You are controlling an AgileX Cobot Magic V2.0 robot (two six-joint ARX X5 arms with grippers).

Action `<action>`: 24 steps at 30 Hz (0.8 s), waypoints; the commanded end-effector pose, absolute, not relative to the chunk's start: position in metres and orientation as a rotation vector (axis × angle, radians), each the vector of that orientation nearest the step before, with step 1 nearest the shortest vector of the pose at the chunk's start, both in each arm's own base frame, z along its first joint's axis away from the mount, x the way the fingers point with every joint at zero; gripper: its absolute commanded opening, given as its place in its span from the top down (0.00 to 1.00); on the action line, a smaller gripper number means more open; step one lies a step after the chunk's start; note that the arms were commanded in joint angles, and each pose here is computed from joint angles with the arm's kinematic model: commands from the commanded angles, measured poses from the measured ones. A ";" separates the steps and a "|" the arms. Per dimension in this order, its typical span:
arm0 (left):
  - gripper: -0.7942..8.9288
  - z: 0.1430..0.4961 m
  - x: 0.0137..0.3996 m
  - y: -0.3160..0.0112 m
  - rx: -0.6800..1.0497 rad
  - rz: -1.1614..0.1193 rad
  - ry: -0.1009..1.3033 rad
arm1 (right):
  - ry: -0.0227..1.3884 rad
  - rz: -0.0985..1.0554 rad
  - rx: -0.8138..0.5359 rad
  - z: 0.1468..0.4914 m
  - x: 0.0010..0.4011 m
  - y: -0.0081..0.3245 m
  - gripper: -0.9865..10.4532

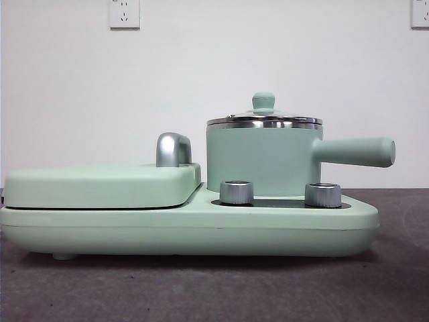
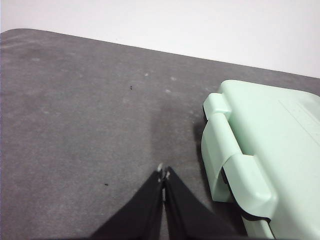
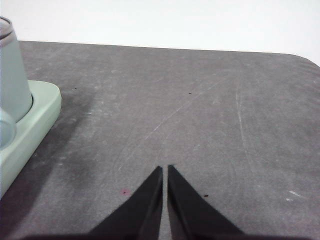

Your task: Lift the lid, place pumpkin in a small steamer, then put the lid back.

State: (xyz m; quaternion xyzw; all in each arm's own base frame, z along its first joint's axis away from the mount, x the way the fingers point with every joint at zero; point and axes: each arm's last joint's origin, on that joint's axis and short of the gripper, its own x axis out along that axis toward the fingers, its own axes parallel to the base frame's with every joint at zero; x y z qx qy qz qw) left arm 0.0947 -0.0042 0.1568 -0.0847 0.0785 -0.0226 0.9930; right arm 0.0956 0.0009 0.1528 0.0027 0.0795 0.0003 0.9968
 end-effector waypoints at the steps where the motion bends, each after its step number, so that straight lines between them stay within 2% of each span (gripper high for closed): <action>1: 0.91 0.150 0.095 -0.004 -0.156 -0.041 0.180 | 0.148 -0.003 0.009 0.152 0.096 0.001 0.90; 24: 0.91 0.150 0.095 -0.004 -0.156 -0.041 0.180 | 0.147 -0.008 0.009 0.152 0.096 0.001 0.90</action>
